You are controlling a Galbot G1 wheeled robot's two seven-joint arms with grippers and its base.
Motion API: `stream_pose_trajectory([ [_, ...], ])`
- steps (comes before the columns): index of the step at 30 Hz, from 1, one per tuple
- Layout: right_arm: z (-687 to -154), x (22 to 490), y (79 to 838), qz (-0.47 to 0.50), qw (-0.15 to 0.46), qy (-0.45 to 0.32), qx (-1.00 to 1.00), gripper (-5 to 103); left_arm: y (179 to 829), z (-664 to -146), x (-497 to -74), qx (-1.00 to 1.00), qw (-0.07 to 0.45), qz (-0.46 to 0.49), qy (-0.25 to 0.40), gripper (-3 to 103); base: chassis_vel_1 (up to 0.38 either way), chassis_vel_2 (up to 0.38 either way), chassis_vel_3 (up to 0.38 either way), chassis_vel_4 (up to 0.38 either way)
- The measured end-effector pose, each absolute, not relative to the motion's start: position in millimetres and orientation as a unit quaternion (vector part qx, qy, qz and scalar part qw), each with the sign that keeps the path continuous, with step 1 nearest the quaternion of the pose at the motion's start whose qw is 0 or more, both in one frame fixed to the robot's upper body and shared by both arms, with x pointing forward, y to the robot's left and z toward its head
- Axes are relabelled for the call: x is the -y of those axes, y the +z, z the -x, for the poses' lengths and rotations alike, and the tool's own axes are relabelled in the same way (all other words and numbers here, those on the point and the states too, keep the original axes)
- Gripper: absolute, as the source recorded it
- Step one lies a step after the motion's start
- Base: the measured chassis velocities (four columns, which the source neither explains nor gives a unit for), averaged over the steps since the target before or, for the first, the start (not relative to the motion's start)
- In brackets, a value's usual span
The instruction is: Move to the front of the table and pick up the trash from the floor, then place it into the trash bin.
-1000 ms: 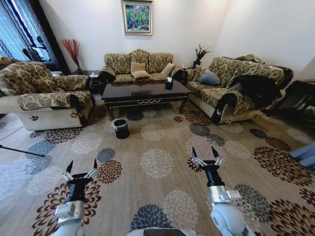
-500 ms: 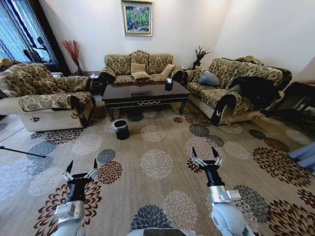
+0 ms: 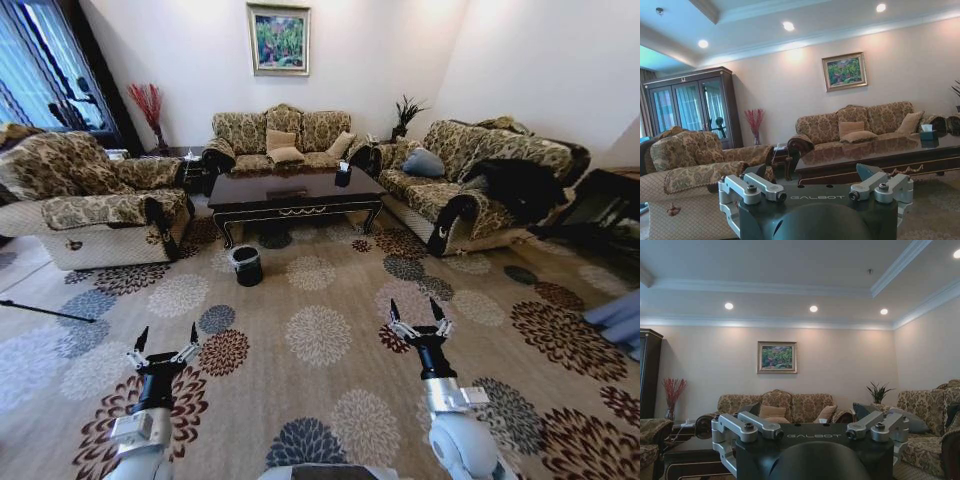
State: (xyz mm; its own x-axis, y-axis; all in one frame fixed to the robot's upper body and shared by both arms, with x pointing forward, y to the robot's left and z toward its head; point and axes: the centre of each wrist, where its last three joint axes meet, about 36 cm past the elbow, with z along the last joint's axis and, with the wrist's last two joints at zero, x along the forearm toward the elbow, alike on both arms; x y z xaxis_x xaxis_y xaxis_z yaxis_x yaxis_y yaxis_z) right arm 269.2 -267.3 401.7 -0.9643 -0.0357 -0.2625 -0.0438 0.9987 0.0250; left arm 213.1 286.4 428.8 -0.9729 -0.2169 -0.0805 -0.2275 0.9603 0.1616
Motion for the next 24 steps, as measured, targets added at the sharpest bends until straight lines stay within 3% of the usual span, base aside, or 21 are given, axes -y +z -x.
stream_pose_trajectory([
  [24, -269.2, 267.3, 401.7, 0.020, 0.132, 0.015, -0.991, 100, 428.8, -213.1, -286.4, -0.990, 0.031, 0.112, 0.085, 100, 0.000, 0.000, 0.000, 0.000],
])
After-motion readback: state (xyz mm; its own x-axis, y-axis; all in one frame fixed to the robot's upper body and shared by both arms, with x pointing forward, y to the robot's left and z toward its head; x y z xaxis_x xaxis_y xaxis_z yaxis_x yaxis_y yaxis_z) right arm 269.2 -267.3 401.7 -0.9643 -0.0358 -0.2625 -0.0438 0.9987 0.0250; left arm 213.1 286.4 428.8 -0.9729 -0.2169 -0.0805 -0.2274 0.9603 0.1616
